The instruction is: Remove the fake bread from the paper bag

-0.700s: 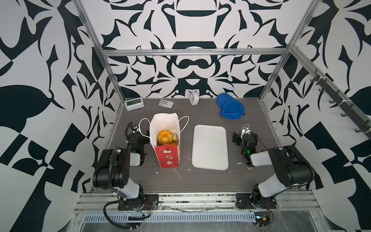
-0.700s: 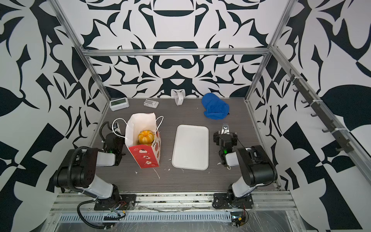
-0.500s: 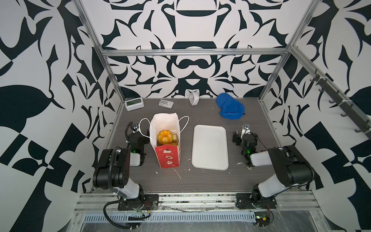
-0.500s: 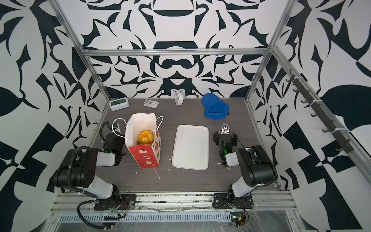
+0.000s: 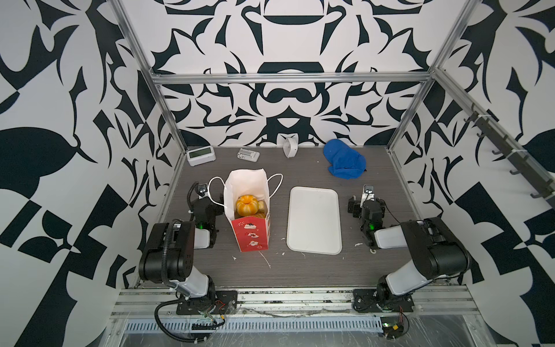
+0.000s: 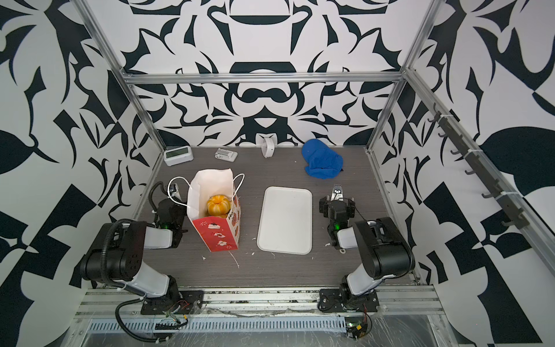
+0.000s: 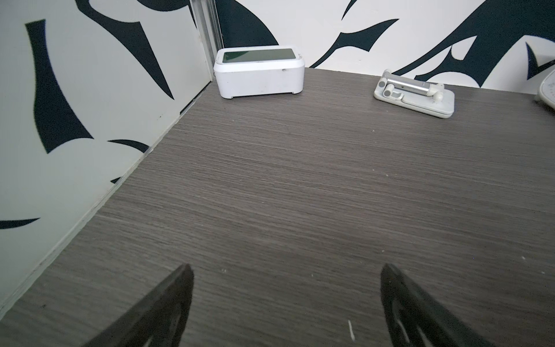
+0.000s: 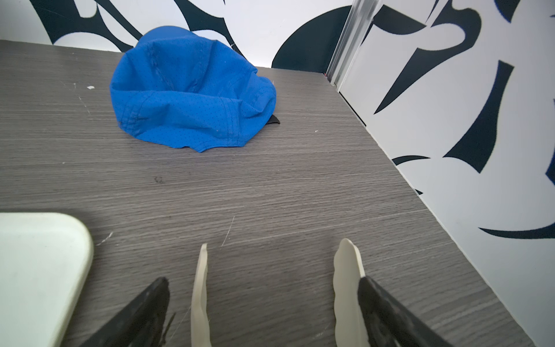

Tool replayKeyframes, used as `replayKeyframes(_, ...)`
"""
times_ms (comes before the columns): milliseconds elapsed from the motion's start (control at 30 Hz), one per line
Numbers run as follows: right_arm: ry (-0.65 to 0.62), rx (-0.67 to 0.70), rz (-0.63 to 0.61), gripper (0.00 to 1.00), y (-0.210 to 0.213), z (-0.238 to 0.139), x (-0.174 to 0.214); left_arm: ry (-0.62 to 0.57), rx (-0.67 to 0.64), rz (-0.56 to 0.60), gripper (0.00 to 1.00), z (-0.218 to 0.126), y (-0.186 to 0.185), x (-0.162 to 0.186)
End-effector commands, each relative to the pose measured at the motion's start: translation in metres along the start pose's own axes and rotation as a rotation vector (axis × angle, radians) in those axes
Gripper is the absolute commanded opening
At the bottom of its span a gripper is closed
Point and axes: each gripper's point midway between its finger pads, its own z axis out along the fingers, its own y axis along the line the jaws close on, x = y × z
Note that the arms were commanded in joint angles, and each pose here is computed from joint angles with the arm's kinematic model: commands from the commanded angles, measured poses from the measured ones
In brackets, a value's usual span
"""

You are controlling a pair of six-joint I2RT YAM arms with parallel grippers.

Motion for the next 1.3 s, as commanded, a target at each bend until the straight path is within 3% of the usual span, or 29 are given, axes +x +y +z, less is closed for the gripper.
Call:
replayKeyframes(0, -0.043, -0.003, 0.013, 0.99, 0.002, 0.0, -0.013, -0.023, 0.008, -0.006, 0.99, 0.002, -0.001, -0.009)
replayKeyframes(400, -0.044, 0.0, 0.013, 0.98, 0.001, 0.0, -0.013, -0.027, 0.009, -0.006, 0.99, 0.002, -0.001, -0.01)
replayKeyframes(700, -0.072, 0.099, -0.02, 0.93, -0.005, -0.026, -0.058, -0.142, -0.101, -0.063, 1.0, -0.037, 0.02, -0.055)
replayKeyframes(867, -0.044, 0.023, 0.06, 0.92, 0.006, -0.047, -0.081, -0.239, -0.073, -0.195, 0.96, -0.088, 0.02, -0.113)
replayKeyframes(1033, -0.03, -0.033, 0.1, 0.92, 0.008, -0.066, -0.084, -0.261, -0.142, -0.406, 0.96, -0.146, 0.044, -0.138)
replayKeyframes(1200, 0.017, -0.018, 0.087, 0.92, 0.002, -0.073, -0.082, -0.39, -0.031, -0.517, 0.9, -0.215, 0.043, -0.184)
replayKeyframes(1267, 0.026, -0.034, 0.084, 0.92, 0.004, -0.075, -0.084, -0.379, 0.052, -0.525, 0.9, -0.237, 0.032, -0.199)
